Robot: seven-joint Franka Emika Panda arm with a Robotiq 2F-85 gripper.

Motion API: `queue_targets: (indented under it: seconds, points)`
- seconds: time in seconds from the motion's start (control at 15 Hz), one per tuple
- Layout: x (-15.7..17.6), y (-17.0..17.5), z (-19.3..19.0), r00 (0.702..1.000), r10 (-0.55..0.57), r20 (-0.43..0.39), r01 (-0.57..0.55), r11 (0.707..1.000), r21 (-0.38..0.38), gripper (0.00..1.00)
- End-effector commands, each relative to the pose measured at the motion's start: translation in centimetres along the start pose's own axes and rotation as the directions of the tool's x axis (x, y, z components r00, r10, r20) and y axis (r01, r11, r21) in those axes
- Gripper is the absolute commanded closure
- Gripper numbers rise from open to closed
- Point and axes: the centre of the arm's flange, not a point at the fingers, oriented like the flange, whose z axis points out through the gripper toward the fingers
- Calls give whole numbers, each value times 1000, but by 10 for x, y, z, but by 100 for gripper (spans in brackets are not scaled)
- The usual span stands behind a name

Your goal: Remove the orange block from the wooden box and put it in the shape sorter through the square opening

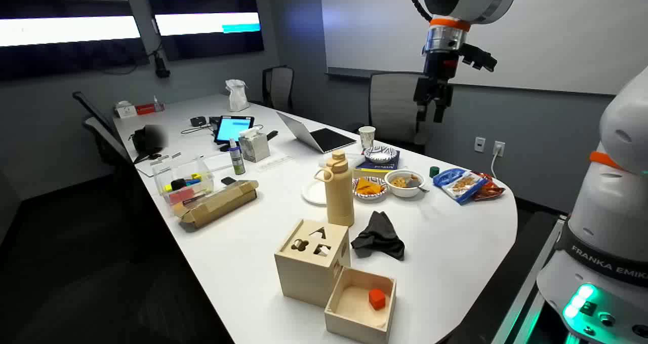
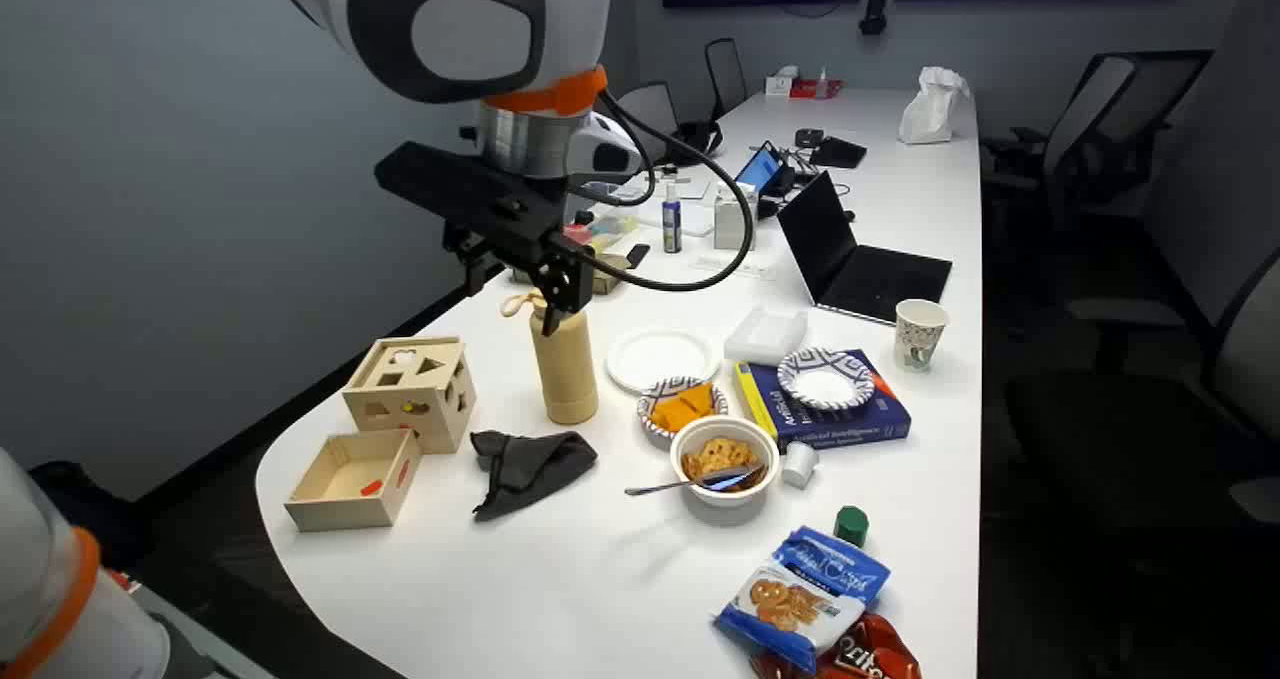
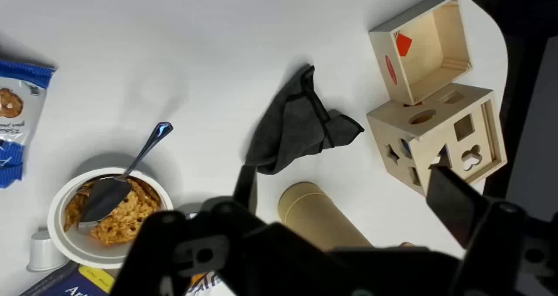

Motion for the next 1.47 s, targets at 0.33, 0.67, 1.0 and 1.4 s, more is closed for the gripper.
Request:
queue_targets:
  seconds: [0.33,0.67,1.0,1.4]
  points:
    - [3,-4,3,1000,-13,10,13,1000,-14,0]
    - [15,-98,52,970,-229,84,237,965,-113,0]
    - [11,-191,126,894,-430,126,447,876,-184,0]
    - [2,-266,217,781,-603,164,624,758,-187,0]
